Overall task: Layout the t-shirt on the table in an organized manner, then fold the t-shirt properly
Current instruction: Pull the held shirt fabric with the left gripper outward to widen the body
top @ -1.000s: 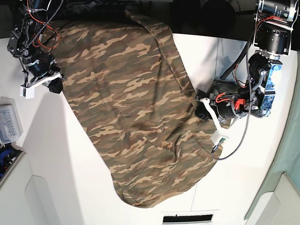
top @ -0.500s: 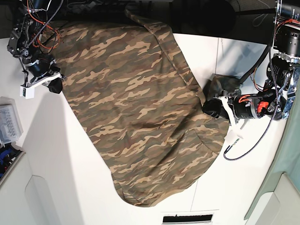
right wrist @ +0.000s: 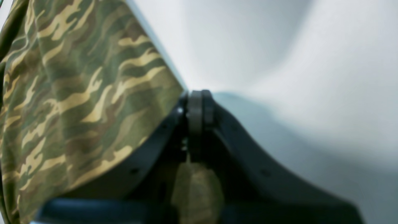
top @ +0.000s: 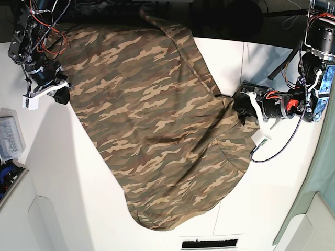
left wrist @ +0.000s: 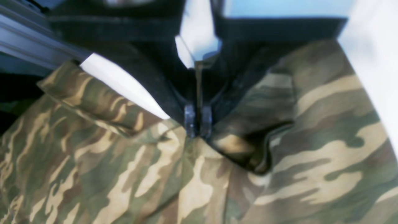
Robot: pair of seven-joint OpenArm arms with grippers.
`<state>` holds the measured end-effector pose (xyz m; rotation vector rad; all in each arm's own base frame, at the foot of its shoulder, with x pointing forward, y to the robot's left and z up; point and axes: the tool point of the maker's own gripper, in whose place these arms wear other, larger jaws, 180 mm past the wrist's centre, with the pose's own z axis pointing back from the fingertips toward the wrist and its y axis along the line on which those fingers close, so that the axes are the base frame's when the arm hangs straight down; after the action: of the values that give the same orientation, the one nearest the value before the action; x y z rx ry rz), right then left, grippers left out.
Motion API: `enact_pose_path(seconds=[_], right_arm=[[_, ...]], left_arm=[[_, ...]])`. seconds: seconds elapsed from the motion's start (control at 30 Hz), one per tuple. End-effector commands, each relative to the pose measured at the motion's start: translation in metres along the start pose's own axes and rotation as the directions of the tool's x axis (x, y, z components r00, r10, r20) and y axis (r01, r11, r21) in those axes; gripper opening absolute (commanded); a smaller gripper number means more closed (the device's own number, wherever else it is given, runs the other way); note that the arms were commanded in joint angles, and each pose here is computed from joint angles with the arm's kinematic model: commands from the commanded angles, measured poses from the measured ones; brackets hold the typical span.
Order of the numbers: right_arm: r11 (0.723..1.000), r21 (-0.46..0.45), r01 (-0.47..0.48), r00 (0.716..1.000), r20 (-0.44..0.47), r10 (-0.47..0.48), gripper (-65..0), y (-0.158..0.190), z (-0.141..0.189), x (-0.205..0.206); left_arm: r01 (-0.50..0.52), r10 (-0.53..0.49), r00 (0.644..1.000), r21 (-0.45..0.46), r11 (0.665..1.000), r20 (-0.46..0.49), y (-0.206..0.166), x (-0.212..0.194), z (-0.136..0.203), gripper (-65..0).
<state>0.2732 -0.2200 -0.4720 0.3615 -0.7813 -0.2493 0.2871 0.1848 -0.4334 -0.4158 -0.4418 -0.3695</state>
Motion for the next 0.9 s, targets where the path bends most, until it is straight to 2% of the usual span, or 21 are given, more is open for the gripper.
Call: enact_pose_path(seconds=[0.0,0.27,0.43,0.53,0.6,0.73,0.77,0.87], right_arm=[[1.000,-0.014,-0.021,1.000,0.015,0.022,-65.0,-0.005,0.002,0.011],[0.997,-0.047,-0.061,0.998,0.020,0.062,-65.0,-0.026,0.013,0.026],[0.999,-0.022,-0.025,0.999,0.023,0.025,-65.0,-0.025,0.018,0.030],[1.000,0.011,-0.011,0.997,0.071,0.010,-65.0,-0.016,0.022,0.042],[0.999,0.018,-0.029,0.995,0.096,0.027,-65.0,-0.011,0.025,0.052],[0.998,0.031,-0.056,0.987,0.154,0.051,-65.0,-0.002,0.025,0.076],[0.998,0.033,-0.058,0.985,0.163,0.052,-64.0,0.000,0.024,0.081],[0.997,0.036,-0.068,0.980,0.187,0.061,-39.9,0.004,0.020,0.095]], left_arm=[[0.027,-0.028,0.999,0.023,0.999,0.035,0.011,0.013,0.013,-65.0],[0.051,-0.052,0.999,0.098,0.994,0.008,0.040,0.008,0.037,-65.0],[0.039,-0.040,0.999,0.125,0.991,0.009,0.044,0.008,0.037,-64.6],[0.019,-0.023,0.999,0.113,0.993,0.028,0.042,0.012,0.037,-50.5],[0.017,-0.022,0.999,0.099,0.995,0.048,0.038,0.017,0.038,-44.1],[0.018,-0.030,0.993,0.099,0.995,0.117,0.036,0.037,0.050,-42.6],[0.017,-0.032,0.989,0.105,0.994,0.145,0.037,0.045,0.056,-42.6],[-0.004,-0.022,0.970,0.106,0.994,0.243,0.040,0.069,0.078,-42.6]])
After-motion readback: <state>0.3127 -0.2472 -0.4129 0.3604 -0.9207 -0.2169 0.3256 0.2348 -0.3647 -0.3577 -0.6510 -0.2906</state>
